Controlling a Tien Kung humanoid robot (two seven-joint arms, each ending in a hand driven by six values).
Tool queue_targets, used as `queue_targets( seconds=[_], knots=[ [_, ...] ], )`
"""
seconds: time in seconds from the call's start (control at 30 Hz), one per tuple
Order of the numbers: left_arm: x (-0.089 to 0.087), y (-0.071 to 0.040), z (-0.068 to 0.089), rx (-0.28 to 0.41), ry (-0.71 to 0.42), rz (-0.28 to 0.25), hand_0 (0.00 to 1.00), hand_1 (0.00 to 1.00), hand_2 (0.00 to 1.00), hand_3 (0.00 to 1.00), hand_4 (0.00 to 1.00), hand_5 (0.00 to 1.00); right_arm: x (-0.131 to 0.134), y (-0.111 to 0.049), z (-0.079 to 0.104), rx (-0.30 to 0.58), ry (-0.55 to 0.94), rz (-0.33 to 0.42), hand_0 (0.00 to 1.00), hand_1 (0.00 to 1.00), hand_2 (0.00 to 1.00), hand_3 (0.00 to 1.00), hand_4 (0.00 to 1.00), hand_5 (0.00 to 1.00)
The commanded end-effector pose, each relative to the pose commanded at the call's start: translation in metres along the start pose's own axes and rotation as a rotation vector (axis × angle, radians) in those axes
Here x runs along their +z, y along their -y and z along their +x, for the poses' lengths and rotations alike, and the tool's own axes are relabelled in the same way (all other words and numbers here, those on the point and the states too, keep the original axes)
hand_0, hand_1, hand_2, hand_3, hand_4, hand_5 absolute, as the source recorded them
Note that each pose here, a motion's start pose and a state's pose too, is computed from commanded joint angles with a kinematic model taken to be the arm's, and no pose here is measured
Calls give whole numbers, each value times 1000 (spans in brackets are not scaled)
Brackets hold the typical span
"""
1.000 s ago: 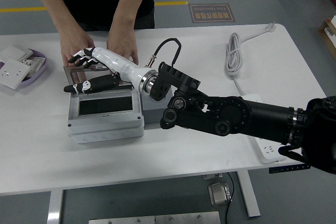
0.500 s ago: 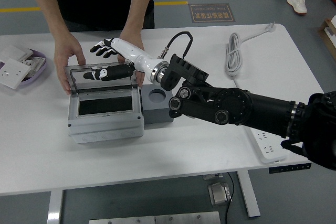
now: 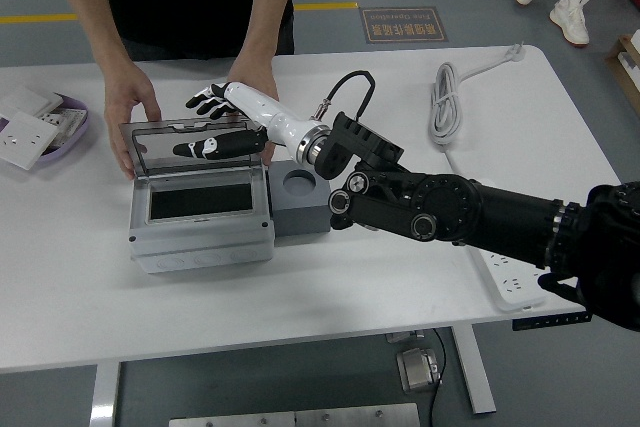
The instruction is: Pick up the cylinder from the cube,place it in the box,flap close box
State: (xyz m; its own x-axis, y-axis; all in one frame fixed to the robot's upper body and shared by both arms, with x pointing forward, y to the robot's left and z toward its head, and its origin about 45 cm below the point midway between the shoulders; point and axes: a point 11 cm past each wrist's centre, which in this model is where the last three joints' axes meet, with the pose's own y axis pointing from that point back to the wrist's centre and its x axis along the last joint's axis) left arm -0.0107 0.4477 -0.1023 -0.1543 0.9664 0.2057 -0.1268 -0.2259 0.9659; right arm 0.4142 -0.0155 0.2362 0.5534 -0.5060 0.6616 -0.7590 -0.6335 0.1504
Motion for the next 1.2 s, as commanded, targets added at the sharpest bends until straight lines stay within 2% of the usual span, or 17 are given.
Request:
queue_targets(
  seconds=[0.33,0.53,0.7,0.8,0.97,1.2],
  knots=[
    [-4,0,-2,-4,-9,4,629,647,625,668,722,253,-25,-14,-36,-91,-13,78,801,712,730,744,967,533],
    [-5,0,-4,-7,-13,4,629,647,625,668,722,253,-32,-27,-46,-128,-20,106,797,709,730,745,964,533],
    [-5,0,-5,-8,-15,3,629,647,625,668,722,253,-23,-36,-50,-151,-18,85,796,709,730,747,961,531],
    [-5,0,-6,-9,-17,4,629,647,625,668,722,253,-17,-39,-44,-138,-4,70,796,709,730,747,961,531],
    [-7,0,-6,-6,-22,7,629,647,625,668,722,253,-5,-46,-17,-72,35,50,790,708,734,750,955,530],
    [-14,0,-8,-9,-31,20,629,647,625,668,722,253,5,-73,26,42,97,68,793,708,734,748,949,525]
  ],
)
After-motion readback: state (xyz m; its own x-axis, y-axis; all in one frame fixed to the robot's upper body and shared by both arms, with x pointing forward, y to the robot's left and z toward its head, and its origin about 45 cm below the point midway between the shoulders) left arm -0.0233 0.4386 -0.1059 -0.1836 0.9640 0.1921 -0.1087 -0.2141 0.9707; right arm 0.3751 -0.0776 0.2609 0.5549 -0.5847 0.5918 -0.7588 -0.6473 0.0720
